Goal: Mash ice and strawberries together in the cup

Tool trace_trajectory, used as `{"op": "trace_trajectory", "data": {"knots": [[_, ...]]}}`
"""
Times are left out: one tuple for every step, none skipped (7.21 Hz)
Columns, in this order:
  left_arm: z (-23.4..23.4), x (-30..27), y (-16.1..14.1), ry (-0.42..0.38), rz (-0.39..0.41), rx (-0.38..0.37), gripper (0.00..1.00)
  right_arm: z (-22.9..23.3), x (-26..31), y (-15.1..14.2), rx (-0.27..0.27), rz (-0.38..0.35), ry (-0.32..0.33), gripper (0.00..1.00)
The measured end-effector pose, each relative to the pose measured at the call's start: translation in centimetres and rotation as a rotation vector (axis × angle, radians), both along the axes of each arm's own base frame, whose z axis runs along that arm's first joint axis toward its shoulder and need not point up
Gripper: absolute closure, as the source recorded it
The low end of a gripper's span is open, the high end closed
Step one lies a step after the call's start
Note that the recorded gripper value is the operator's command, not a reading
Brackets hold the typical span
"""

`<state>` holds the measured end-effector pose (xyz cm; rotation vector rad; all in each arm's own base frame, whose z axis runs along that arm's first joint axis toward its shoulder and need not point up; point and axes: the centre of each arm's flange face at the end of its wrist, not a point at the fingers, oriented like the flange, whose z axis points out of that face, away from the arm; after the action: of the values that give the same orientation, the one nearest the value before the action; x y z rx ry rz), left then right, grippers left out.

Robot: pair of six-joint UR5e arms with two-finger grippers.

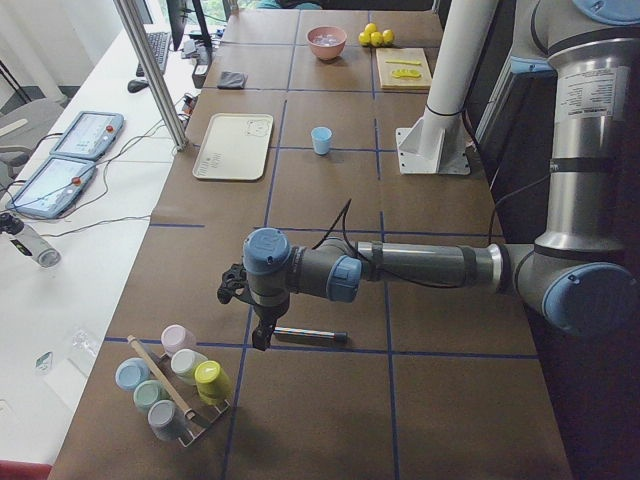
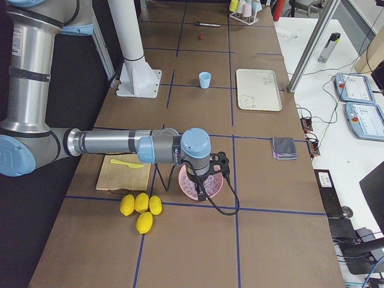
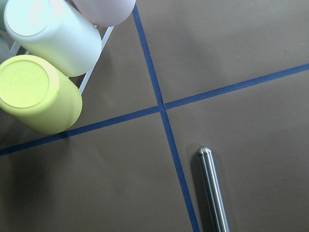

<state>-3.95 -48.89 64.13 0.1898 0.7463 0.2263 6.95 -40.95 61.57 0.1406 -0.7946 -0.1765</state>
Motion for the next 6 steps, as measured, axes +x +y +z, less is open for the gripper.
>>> {"op": "trace_trajectory", "data": {"knots": [[0.7, 0.0, 0.1, -0.003, -0.001, -0.011, 0.0, 0.1, 0.0, 0.2, -0.003, 0.0, -0.001, 0.0], [1.5, 0.0, 0.3, -0.003, 0.0, -0.028, 0.0, 0.5, 0.0, 0.7, -0.012, -0.001, 0.0, 0.0], [2.1, 0.0, 0.4, 0.0, 0.0, -0.038, 0.0, 1.1, 0.0, 1.4, -0.024, -0.002, 0.003, 0.0], [2.5, 0.0, 0.4, 0.0, 0.001, -0.047, 0.0, 1.6, 0.0, 1.9, -0.035, -0.001, 0.008, 0.0], [2.9, 0.0, 0.2, -0.001, 0.001, -0.053, 0.0, 1.9, 0.1, 2.4, -0.043, -0.001, 0.012, 0.0], [3.1, 0.1, -0.1, -0.004, 0.001, -0.056, 0.0, 2.1, 0.1, 2.9, -0.05, 0.0, 0.015, 0.0]]}}
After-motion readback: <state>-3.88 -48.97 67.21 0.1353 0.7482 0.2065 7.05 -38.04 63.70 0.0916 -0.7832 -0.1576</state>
